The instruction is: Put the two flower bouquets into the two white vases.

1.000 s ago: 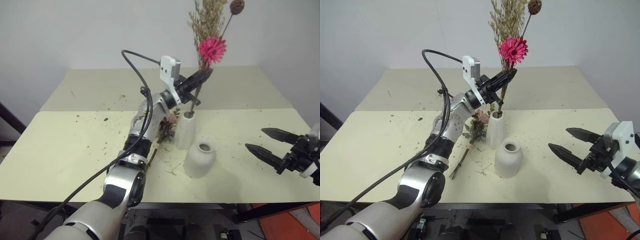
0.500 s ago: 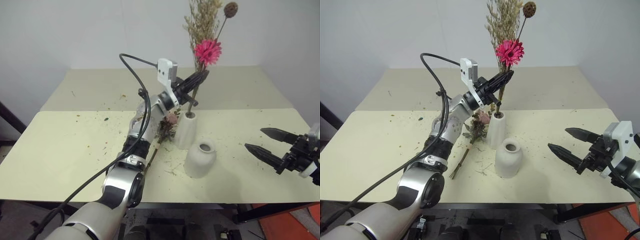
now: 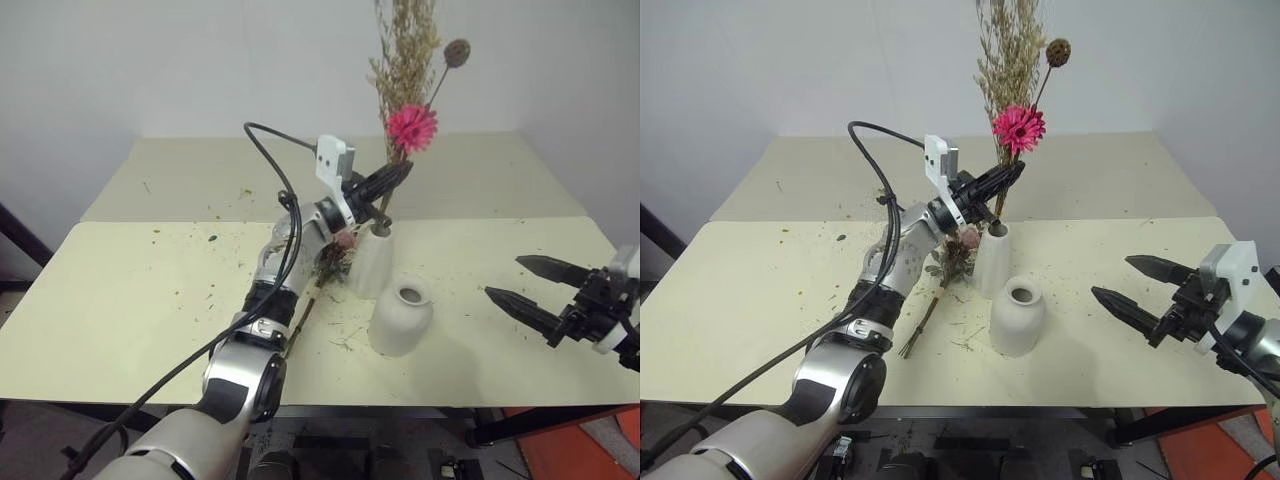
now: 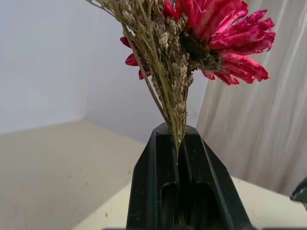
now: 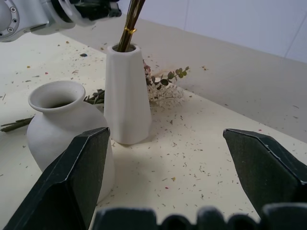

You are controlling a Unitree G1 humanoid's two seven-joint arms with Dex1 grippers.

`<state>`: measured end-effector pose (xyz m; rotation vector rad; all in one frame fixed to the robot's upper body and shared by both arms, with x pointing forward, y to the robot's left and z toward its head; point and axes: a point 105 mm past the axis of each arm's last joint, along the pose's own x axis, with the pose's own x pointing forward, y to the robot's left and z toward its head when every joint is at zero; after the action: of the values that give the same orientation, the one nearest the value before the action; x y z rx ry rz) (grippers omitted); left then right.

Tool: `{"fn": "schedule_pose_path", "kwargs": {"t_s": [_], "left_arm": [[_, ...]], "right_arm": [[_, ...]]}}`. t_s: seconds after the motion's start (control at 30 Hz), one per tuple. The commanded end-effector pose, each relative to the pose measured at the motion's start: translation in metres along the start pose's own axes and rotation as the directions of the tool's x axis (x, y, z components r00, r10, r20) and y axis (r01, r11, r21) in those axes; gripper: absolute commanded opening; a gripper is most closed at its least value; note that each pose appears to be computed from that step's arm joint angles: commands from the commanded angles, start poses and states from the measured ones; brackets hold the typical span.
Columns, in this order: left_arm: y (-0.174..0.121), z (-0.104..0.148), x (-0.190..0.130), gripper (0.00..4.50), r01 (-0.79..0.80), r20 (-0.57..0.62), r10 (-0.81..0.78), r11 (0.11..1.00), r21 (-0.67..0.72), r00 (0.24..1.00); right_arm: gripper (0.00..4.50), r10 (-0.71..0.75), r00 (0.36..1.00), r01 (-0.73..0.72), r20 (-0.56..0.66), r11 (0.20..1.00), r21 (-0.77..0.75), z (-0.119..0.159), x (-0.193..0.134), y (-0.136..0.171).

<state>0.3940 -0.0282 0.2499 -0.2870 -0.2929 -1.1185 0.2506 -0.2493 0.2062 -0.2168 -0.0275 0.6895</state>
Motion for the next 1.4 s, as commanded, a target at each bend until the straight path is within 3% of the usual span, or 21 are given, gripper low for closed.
{"fn": "schedule_pose_path", "kwargs": {"t_s": [0.03,0.13,0.17,0.33,0.6,0.83,0.97,1.13,1.27,1.4], "left_arm": [[-0.009,0.007,0.001,0.02,0.046,-0.001,-0.046,0.999,0.026,0.999],[-0.009,0.007,0.000,0.02,0.049,-0.007,-0.049,0.998,0.025,0.999],[-0.009,0.007,-0.001,0.55,0.048,-0.007,-0.048,0.999,0.023,0.999],[-0.011,0.023,-0.007,1.81,0.064,0.015,-0.064,0.998,0.024,0.998],[-0.015,0.048,-0.036,4.35,0.086,0.002,-0.086,0.995,0.058,0.996],[-0.001,0.065,-0.077,4.43,0.022,-0.058,-0.018,0.998,0.066,0.998],[0.008,0.054,-0.102,4.43,-0.033,-0.224,0.043,0.998,0.048,0.974],[0.009,0.024,-0.127,4.43,-0.084,-0.460,0.098,0.995,0.053,0.883],[0.003,-0.004,-0.148,4.43,-0.104,-0.665,0.099,0.994,0.032,0.740],[0.000,-0.021,-0.157,4.43,-0.149,-0.765,0.103,0.989,0.010,0.635]], "right_arm": [[4.50,-0.007,1.000,0.008,0.028,0.999,-0.042,0.010,0.000,-0.001],[4.50,-0.006,1.000,0.007,0.029,0.999,-0.041,0.010,0.000,-0.001],[4.50,-0.006,1.000,0.007,0.029,0.999,-0.041,0.010,0.000,0.000],[4.50,-0.004,1.000,0.005,0.027,0.999,-0.040,0.010,-0.001,0.000],[4.50,-0.005,1.000,0.006,0.017,0.999,-0.041,0.010,-0.003,-0.003],[4.50,0.004,1.000,-0.003,0.008,0.999,-0.037,0.008,-0.004,-0.004],[4.50,0.017,1.000,-0.017,0.001,0.999,-0.036,0.008,-0.002,-0.004],[4.50,0.032,0.999,-0.032,-0.005,0.999,-0.038,0.008,-0.001,-0.004],[4.50,0.045,0.999,-0.046,-0.012,0.998,-0.042,0.009,0.000,-0.004],[4.50,0.069,0.997,-0.071,-0.027,0.996,-0.052,0.011,0.000,-0.003]]}}
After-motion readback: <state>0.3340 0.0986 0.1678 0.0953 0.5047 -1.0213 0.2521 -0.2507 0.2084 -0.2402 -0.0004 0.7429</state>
